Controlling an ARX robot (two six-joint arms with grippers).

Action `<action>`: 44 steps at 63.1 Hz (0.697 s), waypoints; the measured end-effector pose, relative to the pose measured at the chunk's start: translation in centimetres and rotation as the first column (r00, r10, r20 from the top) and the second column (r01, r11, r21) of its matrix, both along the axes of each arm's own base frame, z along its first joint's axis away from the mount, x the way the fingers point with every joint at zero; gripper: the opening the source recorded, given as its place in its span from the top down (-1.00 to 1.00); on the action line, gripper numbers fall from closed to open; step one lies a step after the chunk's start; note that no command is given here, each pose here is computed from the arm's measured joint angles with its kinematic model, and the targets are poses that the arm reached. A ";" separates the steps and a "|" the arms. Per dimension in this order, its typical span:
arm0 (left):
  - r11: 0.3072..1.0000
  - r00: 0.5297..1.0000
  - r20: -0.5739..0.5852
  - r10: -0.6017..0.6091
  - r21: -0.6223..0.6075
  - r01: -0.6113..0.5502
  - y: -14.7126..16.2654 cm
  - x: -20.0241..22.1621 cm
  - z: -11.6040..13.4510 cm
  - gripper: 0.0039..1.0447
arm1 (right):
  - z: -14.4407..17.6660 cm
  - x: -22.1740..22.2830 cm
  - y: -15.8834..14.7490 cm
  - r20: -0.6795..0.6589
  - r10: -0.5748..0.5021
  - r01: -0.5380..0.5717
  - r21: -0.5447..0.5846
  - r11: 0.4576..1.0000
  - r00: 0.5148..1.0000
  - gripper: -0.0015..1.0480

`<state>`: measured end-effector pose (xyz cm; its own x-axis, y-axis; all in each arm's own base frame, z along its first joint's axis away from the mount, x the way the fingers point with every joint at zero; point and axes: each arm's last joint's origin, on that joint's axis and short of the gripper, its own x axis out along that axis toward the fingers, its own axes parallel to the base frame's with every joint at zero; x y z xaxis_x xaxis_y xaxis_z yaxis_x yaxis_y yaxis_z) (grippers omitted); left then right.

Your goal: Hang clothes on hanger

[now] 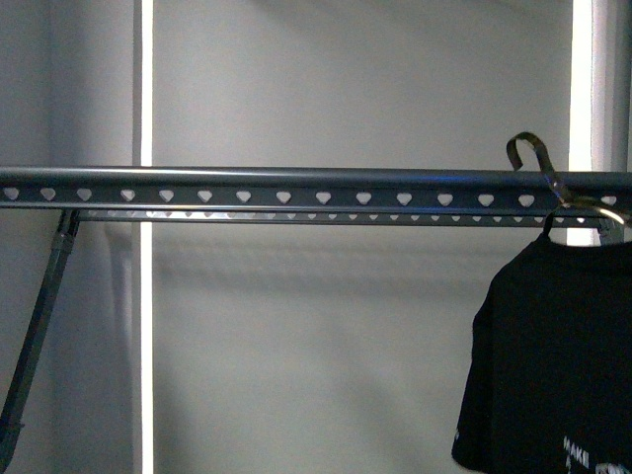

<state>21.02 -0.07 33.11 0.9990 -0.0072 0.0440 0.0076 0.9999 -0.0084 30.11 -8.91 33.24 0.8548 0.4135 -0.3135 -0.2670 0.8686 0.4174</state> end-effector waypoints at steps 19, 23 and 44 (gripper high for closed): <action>1.000 0.999 -0.043 0.006 0.004 -0.006 0.0 -3.1 -7.3 0.94 | 2.7 3.8 0.7 -0.049 -0.100 0.108 0.199 0.974 0.994 0.93; 1.000 0.999 -0.041 0.007 0.004 -0.006 0.0 -3.6 -8.2 0.94 | 2.9 4.7 1.0 -0.071 -0.113 0.127 0.238 0.963 0.991 0.93; 1.000 0.999 -0.051 0.006 0.004 -0.006 0.0 -6.2 -12.2 0.94 | 2.5 7.9 4.1 -0.168 -0.144 0.196 0.349 0.916 0.975 0.93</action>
<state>14.86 -0.02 20.87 1.0000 -0.0011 -0.0071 0.0011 1.0000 -0.0051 37.97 -4.86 35.79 0.8819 0.3728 -0.2887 -0.0470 0.6788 0.7328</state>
